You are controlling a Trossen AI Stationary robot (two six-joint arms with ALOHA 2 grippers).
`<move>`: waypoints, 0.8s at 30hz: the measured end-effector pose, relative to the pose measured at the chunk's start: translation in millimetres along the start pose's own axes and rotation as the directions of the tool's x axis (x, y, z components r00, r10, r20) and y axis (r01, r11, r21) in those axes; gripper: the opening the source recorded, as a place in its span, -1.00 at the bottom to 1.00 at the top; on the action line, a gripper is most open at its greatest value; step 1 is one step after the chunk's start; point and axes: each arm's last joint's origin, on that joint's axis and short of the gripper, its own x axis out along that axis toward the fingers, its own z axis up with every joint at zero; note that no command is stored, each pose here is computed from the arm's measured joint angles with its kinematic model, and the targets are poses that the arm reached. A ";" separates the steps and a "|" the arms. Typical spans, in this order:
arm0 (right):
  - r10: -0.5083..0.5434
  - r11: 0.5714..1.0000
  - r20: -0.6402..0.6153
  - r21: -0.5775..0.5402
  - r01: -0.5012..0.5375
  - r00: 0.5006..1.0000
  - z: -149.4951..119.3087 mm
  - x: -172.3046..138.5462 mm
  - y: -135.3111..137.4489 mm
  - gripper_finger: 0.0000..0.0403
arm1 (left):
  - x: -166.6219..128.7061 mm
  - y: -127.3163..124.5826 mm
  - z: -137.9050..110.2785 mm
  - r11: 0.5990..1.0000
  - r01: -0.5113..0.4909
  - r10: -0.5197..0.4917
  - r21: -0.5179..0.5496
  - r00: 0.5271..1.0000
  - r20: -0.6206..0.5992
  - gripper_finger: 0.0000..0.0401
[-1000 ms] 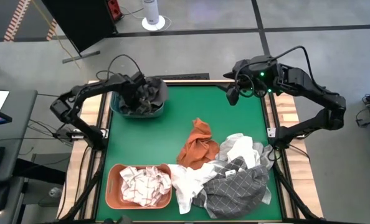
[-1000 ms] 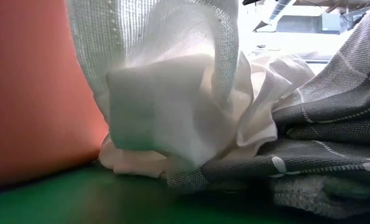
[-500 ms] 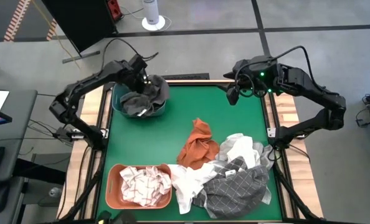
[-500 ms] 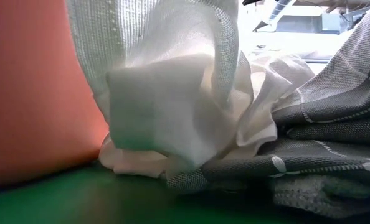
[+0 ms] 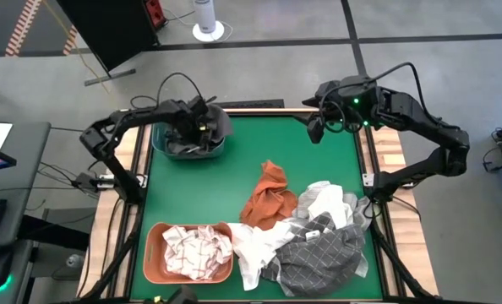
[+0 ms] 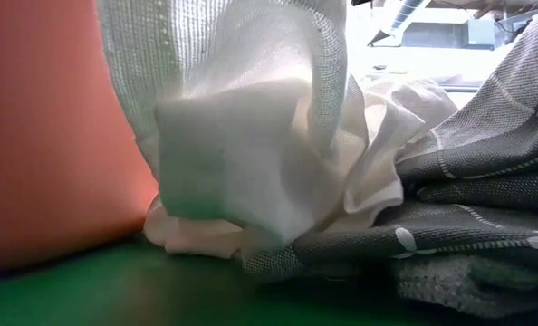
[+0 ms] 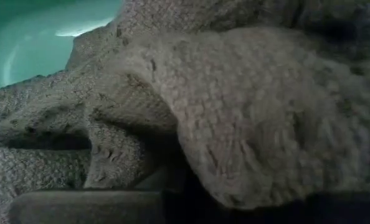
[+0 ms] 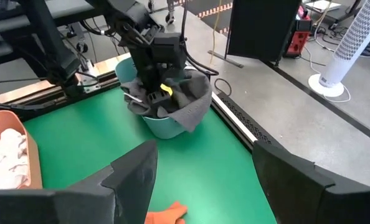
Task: Sort microfiber towel by color & place in baskets
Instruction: Put the black microfiber towel into the green bin
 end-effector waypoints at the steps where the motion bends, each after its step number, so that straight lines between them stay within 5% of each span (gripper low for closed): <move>1: 0.000 1.000 -0.001 0.000 0.000 1.000 0.0 0.0 0.0 0.44 | -5.8 0.0 2.1 1.000 0.004 -0.004 -0.004 1.000 0.010 -0.67; 7: -0.001 1.000 -0.004 0.000 0.001 1.000 -0.4 0.0 -0.2 0.44 | -67.3 -4.2 15.4 0.989 0.131 -0.118 -0.063 0.976 0.185 -0.67; 12: 0.000 1.000 -0.005 0.007 0.000 1.000 -0.5 0.0 0.1 0.44 | -87.2 -6.4 13.4 0.990 0.108 -0.078 -0.089 0.954 0.290 -0.68; 24: 0.026 1.000 -0.010 -0.005 -0.026 1.000 -1.9 -1.4 6.7 0.44 | 15.4 -24.3 7.4 0.998 -0.049 0.052 -0.024 0.993 0.103 -0.83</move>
